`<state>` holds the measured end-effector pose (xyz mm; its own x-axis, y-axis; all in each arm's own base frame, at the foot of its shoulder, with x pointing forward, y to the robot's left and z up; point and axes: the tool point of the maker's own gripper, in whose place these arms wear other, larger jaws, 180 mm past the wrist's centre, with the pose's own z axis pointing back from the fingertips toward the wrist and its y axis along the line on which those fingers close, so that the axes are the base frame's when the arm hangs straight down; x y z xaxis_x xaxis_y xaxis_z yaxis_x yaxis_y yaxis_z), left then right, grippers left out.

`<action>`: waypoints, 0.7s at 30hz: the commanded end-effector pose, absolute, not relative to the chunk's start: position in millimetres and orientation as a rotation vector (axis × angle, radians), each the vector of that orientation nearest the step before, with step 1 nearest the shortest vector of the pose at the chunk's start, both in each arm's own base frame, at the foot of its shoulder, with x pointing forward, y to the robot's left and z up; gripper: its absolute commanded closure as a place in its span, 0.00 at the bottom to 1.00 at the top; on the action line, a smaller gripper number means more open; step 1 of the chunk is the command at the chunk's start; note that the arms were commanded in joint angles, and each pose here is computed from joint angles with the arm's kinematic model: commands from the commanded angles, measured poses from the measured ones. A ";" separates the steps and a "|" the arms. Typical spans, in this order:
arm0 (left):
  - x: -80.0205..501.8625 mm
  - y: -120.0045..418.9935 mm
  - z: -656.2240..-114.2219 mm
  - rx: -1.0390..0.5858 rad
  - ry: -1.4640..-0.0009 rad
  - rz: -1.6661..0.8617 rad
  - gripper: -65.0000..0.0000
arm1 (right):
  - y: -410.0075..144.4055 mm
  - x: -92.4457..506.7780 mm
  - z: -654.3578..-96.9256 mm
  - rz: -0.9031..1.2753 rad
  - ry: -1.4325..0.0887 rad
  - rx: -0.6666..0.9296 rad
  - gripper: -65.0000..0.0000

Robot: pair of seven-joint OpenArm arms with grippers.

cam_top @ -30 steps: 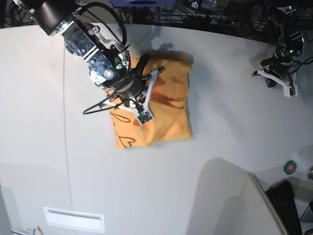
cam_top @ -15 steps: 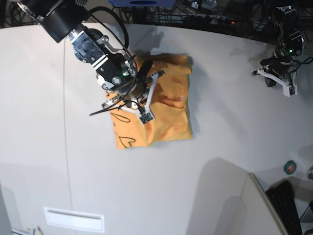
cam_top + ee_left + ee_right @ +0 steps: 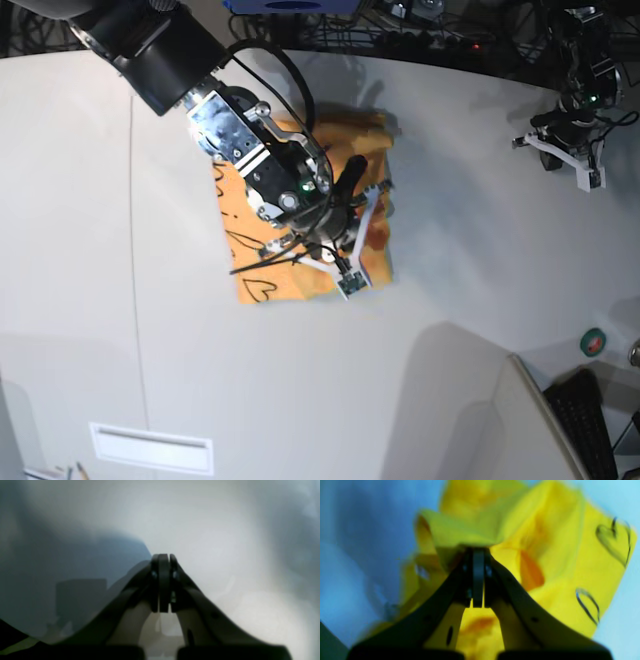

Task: Layout the t-shirt on the table in an organized manner, then fold the t-shirt properly
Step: 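Press and smooth the folded bundle with the right gripper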

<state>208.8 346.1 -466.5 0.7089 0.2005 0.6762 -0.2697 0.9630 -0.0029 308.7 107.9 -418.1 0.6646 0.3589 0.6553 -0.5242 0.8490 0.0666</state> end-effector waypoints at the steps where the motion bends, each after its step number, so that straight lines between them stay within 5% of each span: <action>1: 216.9 354.2 -454.4 0.117 -0.781 0.253 1.00 | 123.1 325.5 -395.2 0.506 -0.751 0.287 1.00; 8: 218.4 354.7 -453.4 0.118 -0.784 0.252 1.00 | 134.9 374.8 -345.0 0.514 -0.924 0.293 1.00; 21: 221.4 352.2 -451.7 0.114 -0.793 0.251 1.00 | 102.3 327.3 -398.1 0.522 -0.718 0.236 1.00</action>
<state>212.3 344.0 -464.9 0.7034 0.2004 0.6820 -0.2664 0.9638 -0.0084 313.6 99.7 -414.1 0.6607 0.3870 0.6432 -0.5348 0.8439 0.0417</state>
